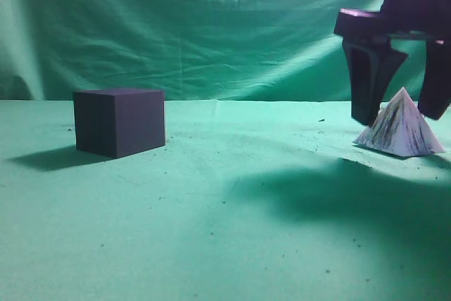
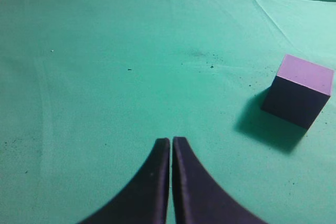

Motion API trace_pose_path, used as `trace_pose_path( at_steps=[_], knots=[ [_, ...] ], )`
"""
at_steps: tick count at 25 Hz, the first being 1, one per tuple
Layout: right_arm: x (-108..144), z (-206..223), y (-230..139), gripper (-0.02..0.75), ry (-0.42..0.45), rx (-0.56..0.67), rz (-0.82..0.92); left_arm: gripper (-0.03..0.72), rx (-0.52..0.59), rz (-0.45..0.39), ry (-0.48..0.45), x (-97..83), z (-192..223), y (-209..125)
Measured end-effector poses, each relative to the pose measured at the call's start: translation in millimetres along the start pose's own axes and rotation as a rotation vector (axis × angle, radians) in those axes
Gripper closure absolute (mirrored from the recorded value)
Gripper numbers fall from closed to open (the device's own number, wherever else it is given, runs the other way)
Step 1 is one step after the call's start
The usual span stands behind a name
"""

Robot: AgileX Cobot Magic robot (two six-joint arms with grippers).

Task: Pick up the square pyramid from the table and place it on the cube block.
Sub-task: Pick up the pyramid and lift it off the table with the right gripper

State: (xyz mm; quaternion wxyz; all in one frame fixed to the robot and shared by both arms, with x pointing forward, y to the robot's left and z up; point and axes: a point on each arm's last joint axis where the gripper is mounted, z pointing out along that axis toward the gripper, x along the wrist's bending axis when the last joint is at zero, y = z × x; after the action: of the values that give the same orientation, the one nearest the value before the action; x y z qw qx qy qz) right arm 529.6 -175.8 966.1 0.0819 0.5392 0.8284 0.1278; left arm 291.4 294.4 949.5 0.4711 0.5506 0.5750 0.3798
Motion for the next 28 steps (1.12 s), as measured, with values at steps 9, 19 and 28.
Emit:
trace_pose_path(
  at_steps=[9,19,28],
  knots=[
    [-4,33,2,0.151,-0.036,0.045,-0.050,0.688,0.000,0.000,0.000,0.0,0,0],
    [-9,33,8,0.416,-0.098,0.044,-0.031,0.688,0.000,0.002,0.001,0.1,0,0],
    [-10,-15,46,0.423,-0.115,-0.014,-0.003,0.688,0.000,0.013,0.005,0.5,0,0]
  ],
)
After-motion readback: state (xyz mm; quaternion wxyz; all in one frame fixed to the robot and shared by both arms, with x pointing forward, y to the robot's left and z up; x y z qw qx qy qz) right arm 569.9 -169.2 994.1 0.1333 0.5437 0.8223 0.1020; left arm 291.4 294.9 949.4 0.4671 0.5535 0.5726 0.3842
